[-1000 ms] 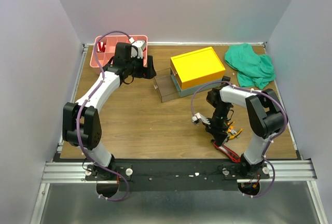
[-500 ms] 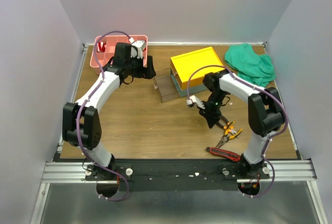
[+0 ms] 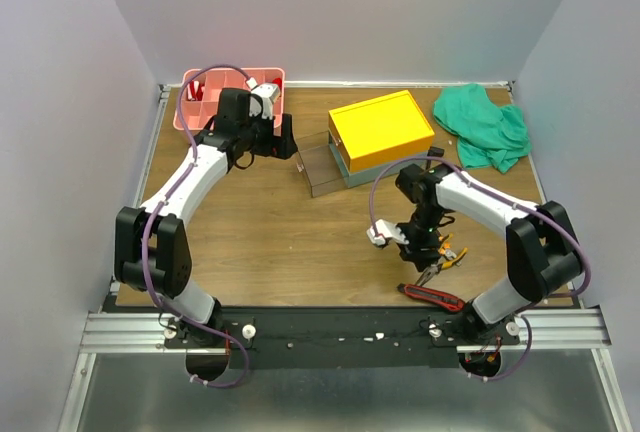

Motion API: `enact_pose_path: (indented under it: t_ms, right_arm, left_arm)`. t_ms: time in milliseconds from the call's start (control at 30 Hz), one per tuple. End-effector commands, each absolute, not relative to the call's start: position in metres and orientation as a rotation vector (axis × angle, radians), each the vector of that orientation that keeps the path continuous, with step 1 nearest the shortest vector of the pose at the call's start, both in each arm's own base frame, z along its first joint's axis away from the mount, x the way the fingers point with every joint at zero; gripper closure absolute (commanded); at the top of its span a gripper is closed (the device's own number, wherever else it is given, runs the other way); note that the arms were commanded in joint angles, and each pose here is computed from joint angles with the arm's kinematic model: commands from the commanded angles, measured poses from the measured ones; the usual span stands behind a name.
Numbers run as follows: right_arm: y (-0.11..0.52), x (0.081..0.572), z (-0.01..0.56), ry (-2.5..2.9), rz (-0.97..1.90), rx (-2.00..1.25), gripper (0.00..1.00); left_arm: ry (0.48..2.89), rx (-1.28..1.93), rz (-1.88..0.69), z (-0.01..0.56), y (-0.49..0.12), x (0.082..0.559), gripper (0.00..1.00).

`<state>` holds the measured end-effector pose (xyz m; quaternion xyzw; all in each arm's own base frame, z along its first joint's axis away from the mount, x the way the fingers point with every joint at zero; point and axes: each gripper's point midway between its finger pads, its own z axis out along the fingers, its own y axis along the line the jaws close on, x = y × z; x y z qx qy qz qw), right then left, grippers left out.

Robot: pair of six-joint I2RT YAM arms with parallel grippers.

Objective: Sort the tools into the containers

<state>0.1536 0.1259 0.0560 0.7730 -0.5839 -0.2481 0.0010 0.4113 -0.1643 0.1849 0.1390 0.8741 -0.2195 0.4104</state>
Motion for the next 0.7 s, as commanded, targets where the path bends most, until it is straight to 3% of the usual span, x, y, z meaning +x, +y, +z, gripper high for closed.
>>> enact_pose_path:
  t_ms: [0, 667]
  right_arm:
    - [0.147, 0.152, 0.043, -1.752, -0.805, 2.561, 0.39]
    - [0.163, 0.128, 0.019, -1.684, -0.765, 2.650, 0.38]
  left_arm:
    - [2.192, 0.363, -0.507, 0.186, -0.156, 0.411, 0.01]
    - [2.222, 0.376, -0.471, 0.171, -0.153, 0.431, 0.01]
